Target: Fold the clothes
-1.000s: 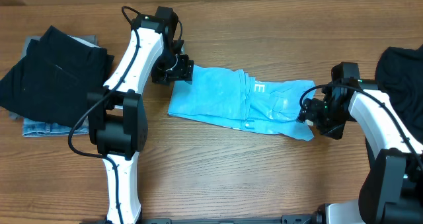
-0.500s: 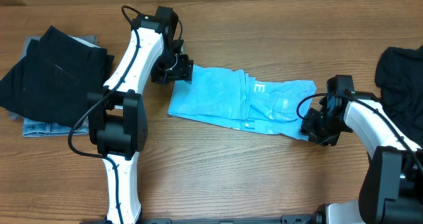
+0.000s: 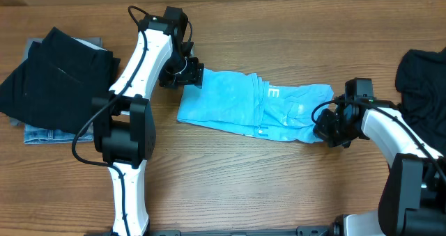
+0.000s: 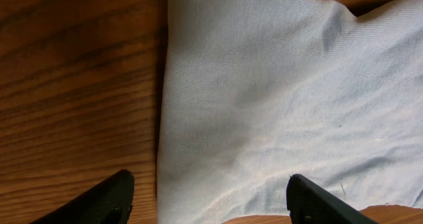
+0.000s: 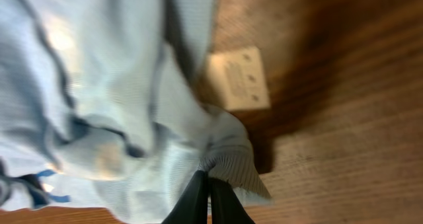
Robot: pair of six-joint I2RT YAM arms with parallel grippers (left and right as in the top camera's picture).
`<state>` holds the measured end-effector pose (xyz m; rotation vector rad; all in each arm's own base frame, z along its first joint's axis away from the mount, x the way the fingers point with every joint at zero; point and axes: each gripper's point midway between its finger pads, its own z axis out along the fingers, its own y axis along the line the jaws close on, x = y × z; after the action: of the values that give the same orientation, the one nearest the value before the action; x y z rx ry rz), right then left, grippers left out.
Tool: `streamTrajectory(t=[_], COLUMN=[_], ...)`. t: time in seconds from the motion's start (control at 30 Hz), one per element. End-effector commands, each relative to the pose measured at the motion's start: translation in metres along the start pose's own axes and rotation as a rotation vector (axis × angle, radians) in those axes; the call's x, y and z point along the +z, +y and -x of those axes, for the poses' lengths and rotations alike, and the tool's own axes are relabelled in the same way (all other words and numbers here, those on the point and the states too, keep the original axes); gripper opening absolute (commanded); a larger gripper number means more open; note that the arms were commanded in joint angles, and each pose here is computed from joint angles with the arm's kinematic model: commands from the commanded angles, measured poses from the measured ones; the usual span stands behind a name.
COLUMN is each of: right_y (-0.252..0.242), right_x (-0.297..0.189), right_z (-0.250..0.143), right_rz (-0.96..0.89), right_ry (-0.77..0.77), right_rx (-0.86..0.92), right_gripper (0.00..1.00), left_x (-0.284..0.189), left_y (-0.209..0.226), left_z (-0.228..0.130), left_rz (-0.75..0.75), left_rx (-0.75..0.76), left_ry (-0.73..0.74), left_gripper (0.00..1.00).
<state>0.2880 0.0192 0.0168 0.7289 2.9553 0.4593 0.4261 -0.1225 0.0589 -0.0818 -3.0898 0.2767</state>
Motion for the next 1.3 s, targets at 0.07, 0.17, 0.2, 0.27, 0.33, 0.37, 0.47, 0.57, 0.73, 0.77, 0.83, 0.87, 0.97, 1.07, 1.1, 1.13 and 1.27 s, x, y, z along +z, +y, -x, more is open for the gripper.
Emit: streamTrajectory(t=[0.07, 0.17, 0.2, 0.27, 0.33, 0.37, 0.47, 0.57, 0.73, 0.77, 0.83, 0.87, 0.97, 1.07, 1.1, 1.13, 1.27], right_y=[0.019, 0.018, 0.018, 0.017, 0.014, 0.013, 0.009, 0.007, 0.006, 0.006, 0.006, 0.006, 0.006, 0.006, 0.007, 0.009, 0.011], right_x=[-0.012, -0.011, -0.009, -0.006, -0.001, 0.001, 0.006, 0.009, 0.009, 0.009, 0.009, 0.009, 0.009, 0.008, 0.007, 0.003, -0.013], right_z=[0.018, 0.018, 0.019, 0.019, 0.016, 0.014, 0.009, 0.006, 0.005, 0.006, 0.006, 0.006, 0.006, 0.006, 0.006, 0.009, 0.021], right_rz=[0.062, 0.062, 0.064, 0.067, 0.067, 0.066, 0.062, 0.059, 0.056, 0.056, 0.056, 0.056, 0.056, 0.055, 0.055, 0.055, 0.021], right_ry=[-0.061, -0.064, -0.07, -0.078, -0.077, -0.074, -0.066, -0.06, -0.058, -0.059, -0.059, -0.058, -0.058, -0.056, -0.057, -0.06, -0.096], right_rx=[-0.07, -0.072, -0.074, -0.076, -0.076, -0.075, -0.072, -0.07, -0.069, -0.069, -0.069, -0.069, -0.07, -0.069, -0.069, -0.07, -0.074], right_gripper=[0.04, 0.04, 0.04, 0.04, 0.04, 0.04, 0.04, 0.21, 0.5, 0.5, 0.51, 0.51, 0.52, 0.52, 0.52, 0.52, 0.54], left_x=[-0.002, -0.002, -0.002, -0.002, -0.002, -0.002, -0.002, -0.001, 0.013, 0.016, 0.023, 0.026, 0.033, 0.038, 0.038, 0.038, 0.034], left_y=[-0.001, -0.001, -0.001, -0.001, -0.001, -0.001, -0.001, 0.0, 0.003, 0.004, 0.006, 0.007, 0.008, 0.01, 0.01, 0.01, 0.013], left_z=[-0.002, -0.003, -0.003, -0.002, -0.003, -0.003, -0.004, -0.004, -0.014, -0.016, -0.02, -0.021, -0.024, -0.026, -0.026, -0.026, -0.026], left_rz=[0.008, 0.008, 0.008, 0.008, 0.008, 0.008, 0.011, 0.011, 0.017, 0.017, 0.019, 0.02, 0.021, 0.022, 0.022, 0.022, 0.022], left_rx=[0.02, 0.02, 0.02, 0.02, 0.02, 0.019, 0.019, 0.019, 0.015, 0.013, 0.011, 0.01, 0.008, 0.008, 0.007, 0.009, 0.007], left_ry=[0.001, 0.001, 0.001, 0.001, 0.002, 0.004, 0.005, 0.007, 0.045, 0.052, 0.063, 0.069, 0.077, 0.082, 0.082, 0.082, 0.081], left_gripper=[0.77, 0.77, 0.77, 0.77, 0.78, 0.79, 0.82, 0.82, 0.82, 0.81, 0.79, 0.79, 0.78, 0.73, 0.64, 0.47, 0.07])
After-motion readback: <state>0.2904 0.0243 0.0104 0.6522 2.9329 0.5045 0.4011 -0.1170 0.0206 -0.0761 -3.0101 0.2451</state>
